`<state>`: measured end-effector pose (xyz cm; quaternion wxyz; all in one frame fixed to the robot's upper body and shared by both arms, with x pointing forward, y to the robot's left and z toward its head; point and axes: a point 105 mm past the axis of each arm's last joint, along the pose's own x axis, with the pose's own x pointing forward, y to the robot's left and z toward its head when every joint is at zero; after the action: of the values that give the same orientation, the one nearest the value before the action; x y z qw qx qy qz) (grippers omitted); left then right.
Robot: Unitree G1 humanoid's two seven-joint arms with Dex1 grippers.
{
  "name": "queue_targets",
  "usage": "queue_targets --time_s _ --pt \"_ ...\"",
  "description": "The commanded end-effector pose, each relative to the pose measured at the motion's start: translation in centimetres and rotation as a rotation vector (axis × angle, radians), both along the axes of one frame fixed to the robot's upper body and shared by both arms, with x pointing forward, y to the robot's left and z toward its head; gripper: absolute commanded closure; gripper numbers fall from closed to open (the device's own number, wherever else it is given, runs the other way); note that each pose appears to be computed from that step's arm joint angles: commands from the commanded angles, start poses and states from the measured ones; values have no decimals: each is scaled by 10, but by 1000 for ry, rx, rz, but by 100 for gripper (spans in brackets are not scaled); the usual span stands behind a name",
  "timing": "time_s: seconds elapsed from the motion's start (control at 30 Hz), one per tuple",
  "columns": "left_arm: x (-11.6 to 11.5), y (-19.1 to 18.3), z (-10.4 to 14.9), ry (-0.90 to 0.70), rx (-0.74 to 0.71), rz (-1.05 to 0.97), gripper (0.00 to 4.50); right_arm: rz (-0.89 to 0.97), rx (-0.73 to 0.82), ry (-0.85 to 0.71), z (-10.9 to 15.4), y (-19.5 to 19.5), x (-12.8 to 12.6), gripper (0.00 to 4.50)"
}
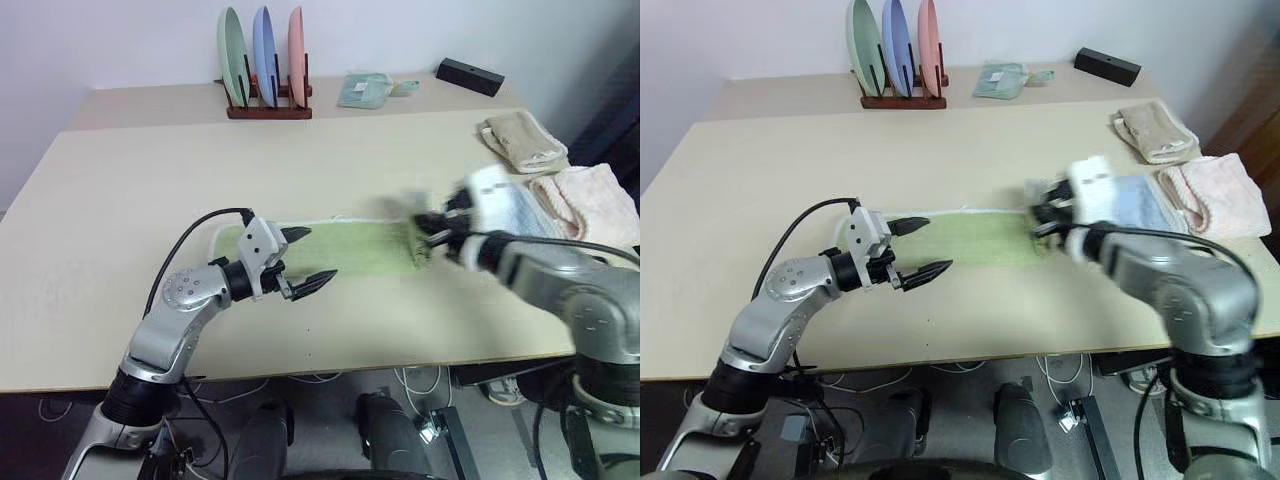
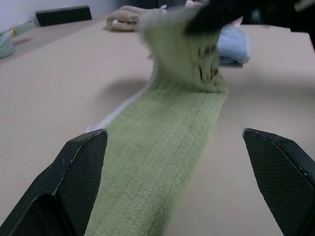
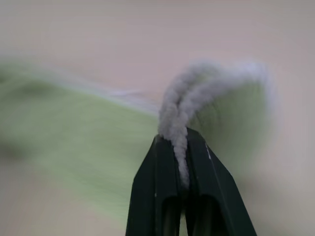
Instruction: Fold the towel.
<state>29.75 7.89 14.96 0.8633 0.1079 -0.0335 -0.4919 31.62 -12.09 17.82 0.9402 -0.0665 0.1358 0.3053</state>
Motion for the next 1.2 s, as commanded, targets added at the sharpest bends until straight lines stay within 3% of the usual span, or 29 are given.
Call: queue_targets --time_s 0.03,0.17,0.47,0.57,0.73,0.87,0.97,1.13,1.2 --pt "-3 1 9 -48 -12 5 0 80 -13 -32 -4 32 3 448" --pt "-7 0 8 -42 -9 15 0 130 -16 3 -24 62 10 448" --pt "-12 5 6 -29 7 36 0 150 -33 35 -46 71 13 448" --pt "-11 6 6 -29 12 38 0 176 5 29 -42 73 9 358" --pt "-7 13 6 -29 15 67 0 229 39 -71 -15 61 -3 113" --pt "1 30 5 -30 31 128 0 270 54 -131 6 39 -18 113" --pt "10 50 5 -34 45 197 0 242 85 -166 20 25 -16 209" --pt "19 71 3 -32 54 260 0 139 44 -190 15 15 11 443" --pt "19 76 2 -29 57 270 0 113 67 -188 8 20 25 443"
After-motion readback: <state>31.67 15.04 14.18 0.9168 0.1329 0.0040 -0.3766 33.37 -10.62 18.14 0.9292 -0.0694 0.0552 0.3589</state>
